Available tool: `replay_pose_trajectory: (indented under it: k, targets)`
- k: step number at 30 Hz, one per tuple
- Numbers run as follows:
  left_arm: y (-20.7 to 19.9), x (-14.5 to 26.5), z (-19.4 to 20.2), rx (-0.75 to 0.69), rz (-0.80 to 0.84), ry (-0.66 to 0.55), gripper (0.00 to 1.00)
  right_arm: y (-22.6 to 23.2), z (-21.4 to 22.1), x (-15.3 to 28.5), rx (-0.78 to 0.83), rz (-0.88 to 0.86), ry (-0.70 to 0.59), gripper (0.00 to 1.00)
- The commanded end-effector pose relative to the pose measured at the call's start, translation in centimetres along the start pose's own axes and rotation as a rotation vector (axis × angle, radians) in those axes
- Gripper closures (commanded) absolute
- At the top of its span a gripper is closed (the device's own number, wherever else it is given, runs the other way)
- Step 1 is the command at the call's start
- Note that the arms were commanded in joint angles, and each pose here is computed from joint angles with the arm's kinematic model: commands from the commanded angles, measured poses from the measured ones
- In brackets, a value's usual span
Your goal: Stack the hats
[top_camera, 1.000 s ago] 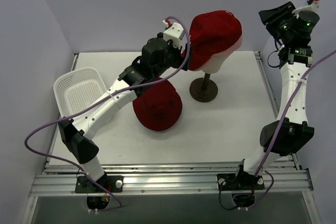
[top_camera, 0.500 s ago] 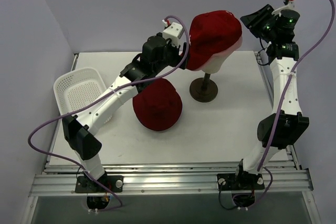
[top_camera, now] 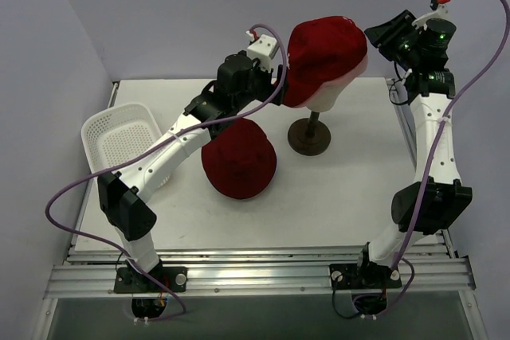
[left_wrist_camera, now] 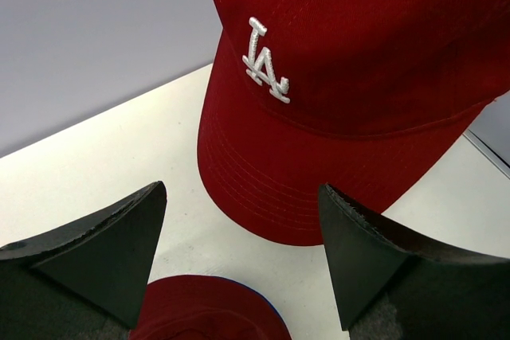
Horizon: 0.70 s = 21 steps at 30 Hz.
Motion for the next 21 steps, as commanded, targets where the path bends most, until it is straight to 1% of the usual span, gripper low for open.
replay_pose_trajectory:
  k: [1,9,12,13,16,19,21]
  targets:
    - [-0.50,-0.52,-1.02,0.021,0.035,-0.045,0.15,1.59,-1.07,1.34,0.054,-0.041,-0.052,0.66]
    - [-0.35,-0.74,-0.80,0.026,0.030,-0.041,0.15,1.80,-0.19,1.93,0.055,-0.048,-0.036,0.70]
    - [-0.37,-0.92,-0.72,0.027,0.030,-0.039,0.15,1.83,-0.34,2.14,0.062,-0.042,-0.043,0.76]
    - [-0.38,-0.96,-0.71,0.029,0.030,-0.039,0.15,1.85,-0.43,2.21,0.064,-0.040,-0.046,0.81]
    - [-0.36,-1.10,-0.54,0.031,0.030,-0.034,0.15,1.70,-0.66,2.11,0.074,-0.028,-0.054,0.92]
    - [-0.35,-1.20,-0.40,0.031,0.032,-0.030,0.15,1.53,-0.49,1.94,0.079,-0.024,-0.044,1.00]
    - [-0.28,-1.24,-0.32,0.031,0.028,-0.030,0.15,1.44,-0.38,1.89,0.079,-0.022,-0.043,1.00]
Point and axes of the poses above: each gripper's point midway between its finger pads, its own x axis back along the fingers, its own y axis along the line the jaws close on, z = x × y, the point moved 5 cm from there along x, back along the fingers, and after that the axes turned 15 degrees about x, right-handed, at the moved point
